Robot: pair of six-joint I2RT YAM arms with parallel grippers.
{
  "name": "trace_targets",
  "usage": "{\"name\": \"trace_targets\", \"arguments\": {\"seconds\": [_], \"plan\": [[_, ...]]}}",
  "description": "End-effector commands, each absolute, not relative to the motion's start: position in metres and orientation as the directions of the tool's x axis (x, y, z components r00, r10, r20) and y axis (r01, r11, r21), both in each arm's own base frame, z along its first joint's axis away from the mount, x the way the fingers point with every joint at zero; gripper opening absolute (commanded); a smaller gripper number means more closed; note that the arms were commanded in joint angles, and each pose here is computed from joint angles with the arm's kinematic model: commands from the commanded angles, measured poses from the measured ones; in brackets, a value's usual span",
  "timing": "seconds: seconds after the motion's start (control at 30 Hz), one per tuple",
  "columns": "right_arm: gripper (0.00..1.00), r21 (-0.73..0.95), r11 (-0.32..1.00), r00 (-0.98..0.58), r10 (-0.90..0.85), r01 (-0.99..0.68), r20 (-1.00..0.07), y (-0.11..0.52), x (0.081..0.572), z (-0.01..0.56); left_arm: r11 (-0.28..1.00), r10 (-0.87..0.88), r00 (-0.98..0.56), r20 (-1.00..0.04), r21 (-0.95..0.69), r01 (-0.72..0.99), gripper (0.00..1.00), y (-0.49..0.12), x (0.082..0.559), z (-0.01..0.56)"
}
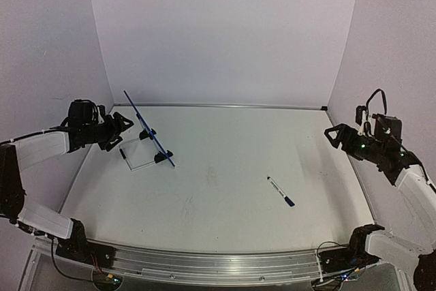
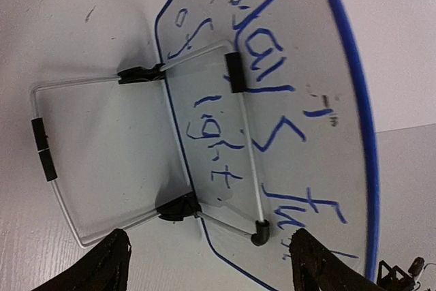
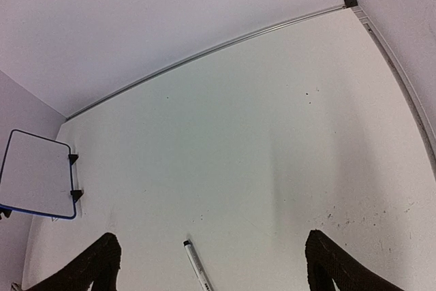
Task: Write a sentence on the whiteboard
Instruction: Move the whiteboard stand to the center of the board.
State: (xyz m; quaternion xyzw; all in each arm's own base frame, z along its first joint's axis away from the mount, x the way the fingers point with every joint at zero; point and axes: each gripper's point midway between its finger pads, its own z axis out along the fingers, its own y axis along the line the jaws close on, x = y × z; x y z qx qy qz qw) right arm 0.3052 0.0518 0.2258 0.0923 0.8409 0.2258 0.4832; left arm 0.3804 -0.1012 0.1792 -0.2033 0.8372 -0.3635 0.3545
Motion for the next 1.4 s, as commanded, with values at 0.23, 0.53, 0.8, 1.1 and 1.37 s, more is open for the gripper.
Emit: {"name": "trace_targets", "arguments": {"seconds": [0.23, 0.53, 0.8, 1.1, 1.37], "plan": [[0.89, 0.484, 0.867, -0.514, 0.363, -0.119, -0.777, 0.061, 0.302, 0.242, 0.771, -0.605, -0.668, -0.433, -0.527, -0.357, 0.67, -0.056, 0.384, 0.086], [0.88, 0.483, 0.868, -0.517, 0.36, -0.12, -0.776, 0.062, 0.302, 0.241, 0.793, -0.594, -0.687, -0.418, -0.45, -0.41, 0.52, -0.044, 0.394, 0.055], [0.88, 0.48, 0.869, -0.519, 0.356, -0.123, -0.777, 0.062, 0.302, 0.241, 0.829, -0.549, -0.712, -0.437, -0.392, -0.399, 0.42, -0.039, 0.407, 0.044], [0.88, 0.478, 0.87, -0.521, 0.353, -0.124, -0.777, 0.062, 0.301, 0.241, 0.853, -0.517, -0.735, -0.439, -0.332, -0.402, 0.33, -0.032, 0.414, 0.031], [0.88, 0.477, 0.87, -0.528, 0.348, -0.127, -0.775, 0.063, 0.3, 0.239, 0.87, -0.487, -0.754, -0.441, -0.317, -0.377, 0.3, -0.034, 0.424, 0.027]]}}
